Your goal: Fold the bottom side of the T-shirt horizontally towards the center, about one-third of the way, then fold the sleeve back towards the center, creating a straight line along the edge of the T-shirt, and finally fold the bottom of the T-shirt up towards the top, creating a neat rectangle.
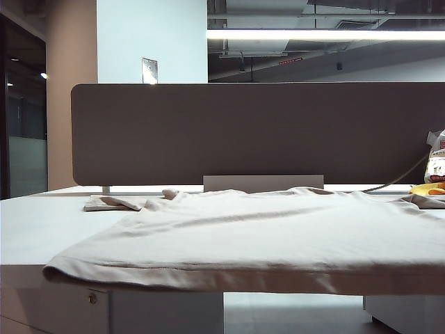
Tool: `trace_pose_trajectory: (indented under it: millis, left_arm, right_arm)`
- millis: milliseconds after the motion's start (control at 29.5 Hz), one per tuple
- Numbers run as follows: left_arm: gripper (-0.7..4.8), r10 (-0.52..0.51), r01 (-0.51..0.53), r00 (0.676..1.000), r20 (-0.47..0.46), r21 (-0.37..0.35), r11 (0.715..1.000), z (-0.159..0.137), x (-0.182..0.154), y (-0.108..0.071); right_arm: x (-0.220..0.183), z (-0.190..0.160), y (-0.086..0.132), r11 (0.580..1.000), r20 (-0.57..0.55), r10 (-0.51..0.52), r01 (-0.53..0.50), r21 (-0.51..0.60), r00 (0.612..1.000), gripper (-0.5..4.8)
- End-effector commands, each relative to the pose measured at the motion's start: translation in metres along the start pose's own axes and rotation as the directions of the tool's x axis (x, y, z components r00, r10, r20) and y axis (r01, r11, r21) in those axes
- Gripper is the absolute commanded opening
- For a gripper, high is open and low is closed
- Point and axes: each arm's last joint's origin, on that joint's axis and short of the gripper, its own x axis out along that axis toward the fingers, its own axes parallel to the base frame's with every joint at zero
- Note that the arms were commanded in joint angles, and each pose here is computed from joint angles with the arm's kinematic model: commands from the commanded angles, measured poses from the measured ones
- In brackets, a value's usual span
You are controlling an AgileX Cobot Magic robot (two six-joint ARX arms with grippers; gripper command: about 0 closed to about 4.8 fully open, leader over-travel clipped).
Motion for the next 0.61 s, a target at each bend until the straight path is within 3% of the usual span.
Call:
trace_pose_trajectory:
  millis: [34, 102, 136, 238, 306, 441, 611]
  left_arm:
    - [-0.04, -0.021, 0.021, 1.000, 0.006, -0.029, 0.999, 0.0005, 0.0000, -0.0005]
    - [-0.04, -0.028, 0.029, 1.000, 0.012, -0.073, 0.997, 0.0011, 0.0000, -0.0007]
    - [-0.04, -0.028, 0.030, 0.999, 0.017, -0.133, 0.991, 0.0018, -0.0001, -0.0007]
    - [-0.04, -0.027, 0.029, 1.000, 0.010, -0.297, 0.955, 0.0011, -0.0001, -0.0007]
    - [-0.04, -0.028, 0.026, 1.000, -0.002, -0.343, 0.939, -0.0003, 0.0000, -0.0007]
    - [-0.04, -0.028, 0.025, 1.000, -0.003, -0.348, 0.937, -0.0004, 0.0000, -0.0007]
    - [-0.05, -0.093, 0.086, 0.996, -0.008, -0.328, 0.941, -0.0008, -0.0001, -0.0026]
  right_arm:
    - [0.0004, 0.0018, -0.0004, 1.000, 0.028, -0.009, 0.009, 0.000, 1.000, -0.01]
    - [0.0003, 0.0036, 0.0000, 1.000, 0.048, 0.003, -0.003, 0.002, 0.999, -0.01]
    - [0.0003, 0.0042, 0.0008, 1.000, 0.055, 0.028, -0.028, 0.000, 0.998, -0.01]
    - [0.0000, 0.0063, 0.0028, 0.995, 0.080, 0.102, -0.103, 0.001, 0.991, -0.01]
    - [-0.0003, 0.0063, 0.0049, 0.984, 0.085, 0.174, -0.176, 0.015, 0.981, -0.01]
    - [-0.0005, 0.0063, 0.0060, 0.975, 0.086, 0.211, -0.216, 0.055, 0.974, -0.01]
    - [-0.0006, 0.0076, 0.0057, 0.941, 0.098, 0.204, -0.223, 0.255, 0.974, -0.01]
